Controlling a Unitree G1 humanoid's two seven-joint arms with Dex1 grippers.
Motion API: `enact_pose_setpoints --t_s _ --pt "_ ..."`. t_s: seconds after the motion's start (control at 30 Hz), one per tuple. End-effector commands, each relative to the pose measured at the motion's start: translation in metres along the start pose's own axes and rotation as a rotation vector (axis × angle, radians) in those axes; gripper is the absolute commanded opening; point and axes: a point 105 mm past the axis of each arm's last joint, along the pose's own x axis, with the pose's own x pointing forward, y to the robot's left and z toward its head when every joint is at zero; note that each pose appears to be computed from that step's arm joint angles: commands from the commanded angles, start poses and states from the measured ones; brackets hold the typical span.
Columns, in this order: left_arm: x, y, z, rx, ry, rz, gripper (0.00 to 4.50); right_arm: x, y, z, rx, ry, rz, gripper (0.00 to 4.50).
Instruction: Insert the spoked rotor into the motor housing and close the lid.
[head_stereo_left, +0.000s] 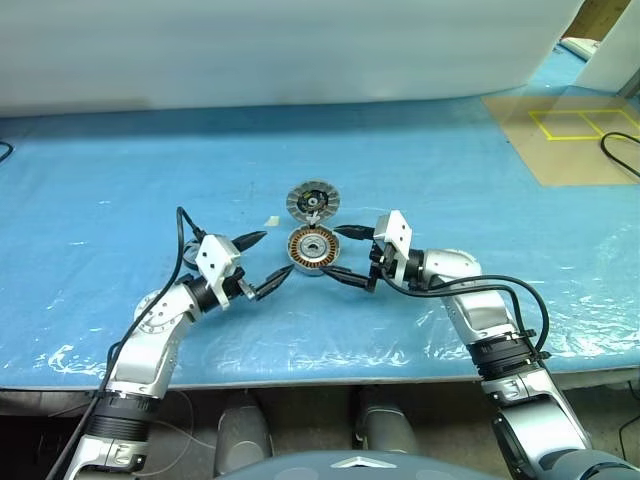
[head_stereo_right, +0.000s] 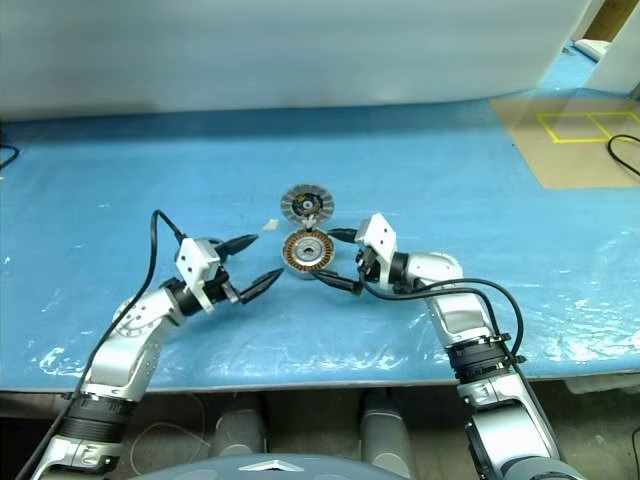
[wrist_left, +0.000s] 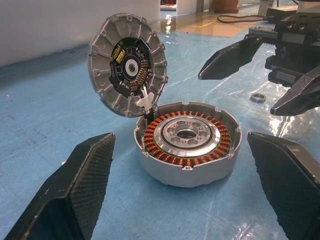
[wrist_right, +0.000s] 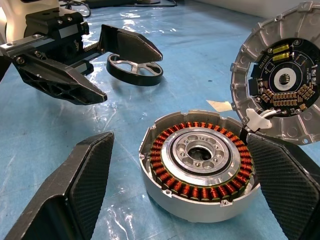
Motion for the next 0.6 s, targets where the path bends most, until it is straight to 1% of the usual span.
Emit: enact_pose_setpoints --t_s 0.03,0.6 --pt "-0.0005 -0.0008 0.0112 0.034 -0.037 -0.016 4.47 0.0009 0.0006 0.0122 -0.033 -0.037 0.01 4.5" --pt "-0.0027 -0.0003 0.0128 0.036 -0.041 -0.031 4.47 0.0028 0.0006 0.0133 -0.035 -0.041 0.012 4.5"
